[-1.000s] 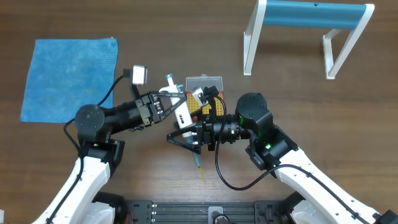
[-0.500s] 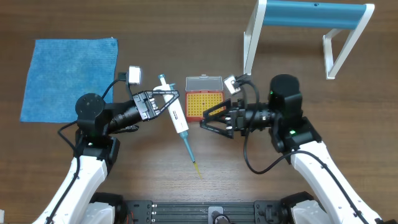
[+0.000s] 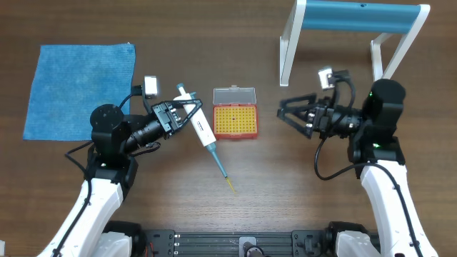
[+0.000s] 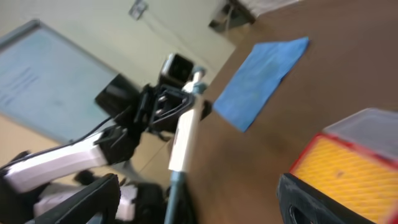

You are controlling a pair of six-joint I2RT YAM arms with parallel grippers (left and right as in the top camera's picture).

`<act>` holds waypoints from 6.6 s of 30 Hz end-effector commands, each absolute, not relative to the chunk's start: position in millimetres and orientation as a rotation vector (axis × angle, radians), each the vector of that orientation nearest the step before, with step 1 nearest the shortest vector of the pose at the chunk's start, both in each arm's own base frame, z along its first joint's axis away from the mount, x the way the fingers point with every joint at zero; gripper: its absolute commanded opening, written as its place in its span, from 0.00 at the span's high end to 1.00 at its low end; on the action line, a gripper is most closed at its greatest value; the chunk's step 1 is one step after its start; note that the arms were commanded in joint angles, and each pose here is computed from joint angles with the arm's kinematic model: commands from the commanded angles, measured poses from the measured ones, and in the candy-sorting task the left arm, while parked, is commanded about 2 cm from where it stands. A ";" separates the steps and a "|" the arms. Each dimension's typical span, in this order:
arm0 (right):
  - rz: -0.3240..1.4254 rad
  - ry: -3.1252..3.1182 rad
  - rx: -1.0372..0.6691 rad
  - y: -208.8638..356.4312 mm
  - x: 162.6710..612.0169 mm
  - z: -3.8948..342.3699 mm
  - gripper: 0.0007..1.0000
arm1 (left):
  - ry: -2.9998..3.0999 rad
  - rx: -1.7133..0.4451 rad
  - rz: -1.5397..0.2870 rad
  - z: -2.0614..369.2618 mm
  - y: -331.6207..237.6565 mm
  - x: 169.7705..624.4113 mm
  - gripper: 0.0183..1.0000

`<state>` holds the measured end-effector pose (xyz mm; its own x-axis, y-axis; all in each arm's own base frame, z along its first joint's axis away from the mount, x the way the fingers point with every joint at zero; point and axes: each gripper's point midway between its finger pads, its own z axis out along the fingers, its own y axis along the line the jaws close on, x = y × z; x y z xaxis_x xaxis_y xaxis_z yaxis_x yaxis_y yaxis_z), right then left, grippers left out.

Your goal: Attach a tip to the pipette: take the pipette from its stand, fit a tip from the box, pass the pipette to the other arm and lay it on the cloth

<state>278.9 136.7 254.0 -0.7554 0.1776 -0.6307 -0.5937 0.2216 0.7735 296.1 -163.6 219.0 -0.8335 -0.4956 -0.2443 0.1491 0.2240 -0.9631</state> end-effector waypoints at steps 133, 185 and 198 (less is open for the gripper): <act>0.053 2.425 0.968 -39.2 277.0 99.0 0.18 | 3.177 -0.165 0.180 18.4 202.6 463.5 0.08; 0.160 2.224 0.026 15.8 213.9 149.7 0.18 | 2.595 -0.293 -0.103 296.7 5.7 143.8 0.08; 0.165 2.306 0.035 16.2 200.9 134.2 0.18 | 2.595 -0.293 -0.102 296.6 5.7 143.7 0.08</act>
